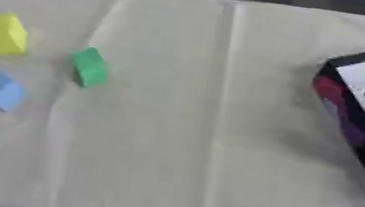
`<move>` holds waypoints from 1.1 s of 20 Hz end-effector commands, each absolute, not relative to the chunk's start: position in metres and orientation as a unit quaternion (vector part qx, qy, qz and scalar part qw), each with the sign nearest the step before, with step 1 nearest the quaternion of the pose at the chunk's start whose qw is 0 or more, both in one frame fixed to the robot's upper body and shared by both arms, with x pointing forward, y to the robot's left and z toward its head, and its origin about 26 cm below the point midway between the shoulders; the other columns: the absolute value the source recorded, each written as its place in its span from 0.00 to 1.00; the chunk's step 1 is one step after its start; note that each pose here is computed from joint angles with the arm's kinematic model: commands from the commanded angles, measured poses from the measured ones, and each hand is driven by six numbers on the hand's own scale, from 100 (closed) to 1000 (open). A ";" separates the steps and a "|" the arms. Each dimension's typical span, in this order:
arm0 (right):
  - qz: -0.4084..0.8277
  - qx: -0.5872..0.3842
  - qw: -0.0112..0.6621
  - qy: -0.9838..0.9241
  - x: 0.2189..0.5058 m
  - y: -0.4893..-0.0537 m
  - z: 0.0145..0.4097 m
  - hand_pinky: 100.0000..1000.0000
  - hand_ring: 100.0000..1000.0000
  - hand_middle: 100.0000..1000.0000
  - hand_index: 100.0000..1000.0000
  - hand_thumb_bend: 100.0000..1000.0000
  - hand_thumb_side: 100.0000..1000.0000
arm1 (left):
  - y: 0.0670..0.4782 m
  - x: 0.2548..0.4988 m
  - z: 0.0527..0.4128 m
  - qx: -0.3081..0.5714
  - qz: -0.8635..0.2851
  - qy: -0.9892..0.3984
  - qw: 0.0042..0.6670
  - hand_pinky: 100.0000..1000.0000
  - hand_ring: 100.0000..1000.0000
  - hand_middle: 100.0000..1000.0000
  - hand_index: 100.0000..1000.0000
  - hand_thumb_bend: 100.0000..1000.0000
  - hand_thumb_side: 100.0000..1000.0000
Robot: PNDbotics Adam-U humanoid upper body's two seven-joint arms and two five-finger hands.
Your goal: Pick up the objects with one hand, pass them to the other hand, and then place them into the box on the other side of the table.
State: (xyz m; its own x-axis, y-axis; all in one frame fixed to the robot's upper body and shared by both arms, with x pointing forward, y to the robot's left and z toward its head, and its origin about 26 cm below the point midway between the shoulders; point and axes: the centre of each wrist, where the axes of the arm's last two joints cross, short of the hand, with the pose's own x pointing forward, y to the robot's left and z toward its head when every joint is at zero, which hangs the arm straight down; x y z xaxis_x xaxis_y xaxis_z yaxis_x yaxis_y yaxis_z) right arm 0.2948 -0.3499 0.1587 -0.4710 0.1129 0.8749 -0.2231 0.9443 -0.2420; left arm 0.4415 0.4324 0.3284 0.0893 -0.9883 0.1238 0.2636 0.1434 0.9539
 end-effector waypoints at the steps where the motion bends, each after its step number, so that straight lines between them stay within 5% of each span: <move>1: 0.177 0.024 0.498 -0.848 0.293 -0.353 0.172 0.94 0.70 1.00 0.98 0.00 0.47 | 0.444 0.432 0.347 0.431 -0.497 -0.446 0.607 0.91 0.86 0.74 0.80 0.76 0.00; 11: 0.177 0.027 0.494 -0.851 0.294 -0.353 0.175 0.94 0.70 1.00 0.98 0.00 0.46 | 0.445 0.433 0.343 0.424 -0.500 -0.444 0.611 0.91 0.86 0.75 0.83 0.77 0.00; 22: 0.180 0.038 0.484 -0.856 0.296 -0.348 0.180 0.94 0.70 1.00 0.98 0.00 0.46 | 0.444 0.442 0.314 0.416 -0.522 -0.401 0.628 0.95 0.89 0.77 0.83 0.90 0.02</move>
